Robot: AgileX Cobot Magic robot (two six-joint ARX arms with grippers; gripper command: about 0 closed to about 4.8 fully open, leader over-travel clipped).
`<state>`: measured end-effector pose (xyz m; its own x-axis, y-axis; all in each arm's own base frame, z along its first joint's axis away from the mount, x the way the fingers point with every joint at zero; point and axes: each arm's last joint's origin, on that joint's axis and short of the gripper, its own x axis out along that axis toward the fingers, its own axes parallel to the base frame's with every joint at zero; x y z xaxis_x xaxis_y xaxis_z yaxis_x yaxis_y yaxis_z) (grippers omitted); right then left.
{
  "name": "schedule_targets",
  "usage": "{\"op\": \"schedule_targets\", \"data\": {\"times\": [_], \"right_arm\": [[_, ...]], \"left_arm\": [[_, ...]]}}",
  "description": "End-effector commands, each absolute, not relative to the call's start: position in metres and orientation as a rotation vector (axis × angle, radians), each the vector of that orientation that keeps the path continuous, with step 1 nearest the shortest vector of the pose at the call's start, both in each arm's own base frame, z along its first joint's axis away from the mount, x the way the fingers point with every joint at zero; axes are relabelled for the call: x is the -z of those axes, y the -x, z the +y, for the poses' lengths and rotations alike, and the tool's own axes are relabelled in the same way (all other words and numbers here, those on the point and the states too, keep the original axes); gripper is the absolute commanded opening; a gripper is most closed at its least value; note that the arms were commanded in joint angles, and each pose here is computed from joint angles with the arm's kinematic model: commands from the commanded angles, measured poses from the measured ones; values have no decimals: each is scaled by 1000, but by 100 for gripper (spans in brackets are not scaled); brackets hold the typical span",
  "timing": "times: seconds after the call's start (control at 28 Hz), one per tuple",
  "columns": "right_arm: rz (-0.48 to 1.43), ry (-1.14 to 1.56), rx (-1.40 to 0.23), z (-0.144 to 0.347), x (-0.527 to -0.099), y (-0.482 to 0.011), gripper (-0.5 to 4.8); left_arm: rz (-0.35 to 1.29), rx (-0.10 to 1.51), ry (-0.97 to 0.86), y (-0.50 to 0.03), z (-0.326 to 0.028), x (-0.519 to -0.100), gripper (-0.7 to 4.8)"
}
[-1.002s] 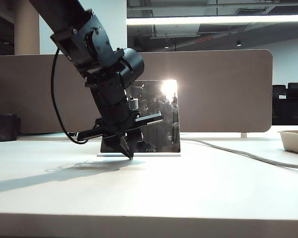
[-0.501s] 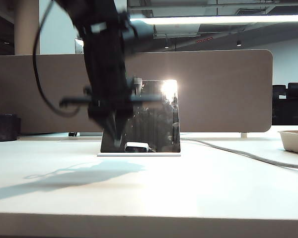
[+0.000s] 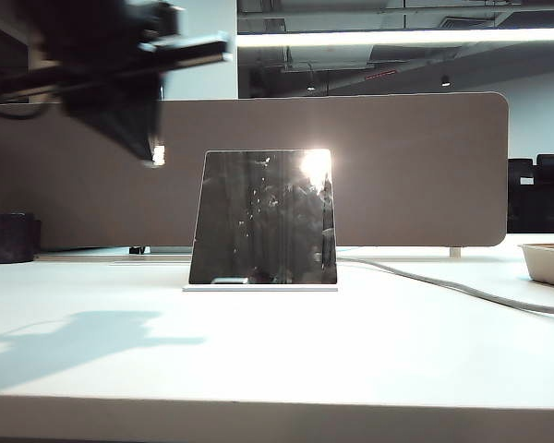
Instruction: Push the base of the mirror on the table to move it forward for a short distance.
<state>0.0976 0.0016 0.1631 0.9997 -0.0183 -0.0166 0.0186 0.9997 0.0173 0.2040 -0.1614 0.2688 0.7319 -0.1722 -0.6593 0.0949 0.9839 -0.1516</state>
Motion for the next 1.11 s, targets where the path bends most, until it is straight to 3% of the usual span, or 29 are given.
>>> {"op": "schedule_targets", "data": {"times": [0.04, 0.36, 0.64, 1.11], "right_arm": [[2, -18, 18, 2, -165, -98, 22], [2, -19, 18, 2, -165, -98, 22], [2, -18, 18, 2, -165, -98, 22], [2, -19, 18, 2, -165, -98, 22]], "left_arm": [[659, 169, 162, -175, -136, -269, -1], [463, 220, 380, -131, -64, -253, -1], [283, 167, 362, -113, -24, -244, -1], [91, 135, -109, -92, -1, -233, -1]]}}
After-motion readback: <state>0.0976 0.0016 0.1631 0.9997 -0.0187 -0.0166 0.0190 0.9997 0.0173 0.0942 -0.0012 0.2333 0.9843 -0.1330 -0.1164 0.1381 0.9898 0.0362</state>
